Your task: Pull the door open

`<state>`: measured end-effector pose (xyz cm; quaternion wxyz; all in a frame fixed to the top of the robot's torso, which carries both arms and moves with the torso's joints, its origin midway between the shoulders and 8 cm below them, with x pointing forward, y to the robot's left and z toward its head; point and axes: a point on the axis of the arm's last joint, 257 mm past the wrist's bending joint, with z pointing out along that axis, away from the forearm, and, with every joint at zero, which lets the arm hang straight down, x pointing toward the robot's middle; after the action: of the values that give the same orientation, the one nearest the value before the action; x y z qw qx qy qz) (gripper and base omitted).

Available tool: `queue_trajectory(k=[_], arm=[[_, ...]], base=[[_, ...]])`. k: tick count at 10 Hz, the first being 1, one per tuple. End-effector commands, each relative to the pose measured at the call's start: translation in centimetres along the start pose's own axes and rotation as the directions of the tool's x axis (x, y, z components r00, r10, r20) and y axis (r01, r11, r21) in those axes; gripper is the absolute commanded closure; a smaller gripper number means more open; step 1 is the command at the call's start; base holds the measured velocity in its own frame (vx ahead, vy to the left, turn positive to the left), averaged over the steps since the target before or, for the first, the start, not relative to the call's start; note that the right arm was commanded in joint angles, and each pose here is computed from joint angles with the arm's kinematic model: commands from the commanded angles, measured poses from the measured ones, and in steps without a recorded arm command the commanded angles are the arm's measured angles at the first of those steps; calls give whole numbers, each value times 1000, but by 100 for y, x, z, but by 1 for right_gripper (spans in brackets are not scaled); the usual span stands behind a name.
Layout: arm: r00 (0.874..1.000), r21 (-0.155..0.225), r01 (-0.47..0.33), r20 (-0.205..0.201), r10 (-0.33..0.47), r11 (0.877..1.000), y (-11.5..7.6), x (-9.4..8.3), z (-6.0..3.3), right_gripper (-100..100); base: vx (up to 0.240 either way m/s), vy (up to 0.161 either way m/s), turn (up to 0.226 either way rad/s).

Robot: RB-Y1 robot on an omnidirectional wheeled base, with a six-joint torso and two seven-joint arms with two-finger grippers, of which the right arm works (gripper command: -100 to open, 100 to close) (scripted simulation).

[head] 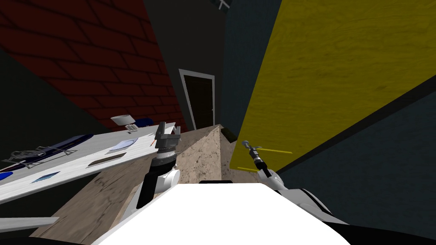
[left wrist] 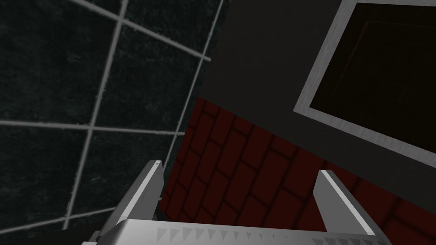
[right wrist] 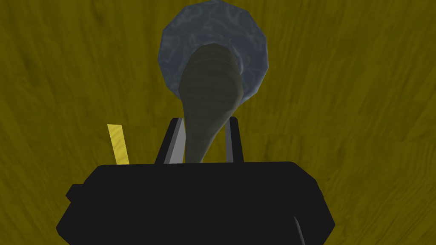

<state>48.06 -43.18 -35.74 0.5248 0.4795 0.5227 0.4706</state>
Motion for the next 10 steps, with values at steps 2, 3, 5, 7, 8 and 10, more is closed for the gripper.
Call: queue_trajectory(k=[2, 3, 5, 7, 8, 10], arm=[[1000, -4, 2, -1, -2, 1000, 13, -1, 4, 100], [1000, -4, 2, -1, -2, 1000, 13, -1, 4, 100], [1000, -5, 2, -23, -2, 1000, 11, 23, -31, 100], [1000, -5, 2, -23, -2, 1000, 11, 23, -31, 100], [1000, -5, 2, -23, -2, 1000, 11, 23, -31, 100], [1000, -5, 2, -23, -2, 1000, 11, 23, -31, 100]], base=[[2, 4, 13], [-1, -4, -10], [-4, -12, -35], [0, 0, 0], [3, 10, 28], [1, 3, 8]])
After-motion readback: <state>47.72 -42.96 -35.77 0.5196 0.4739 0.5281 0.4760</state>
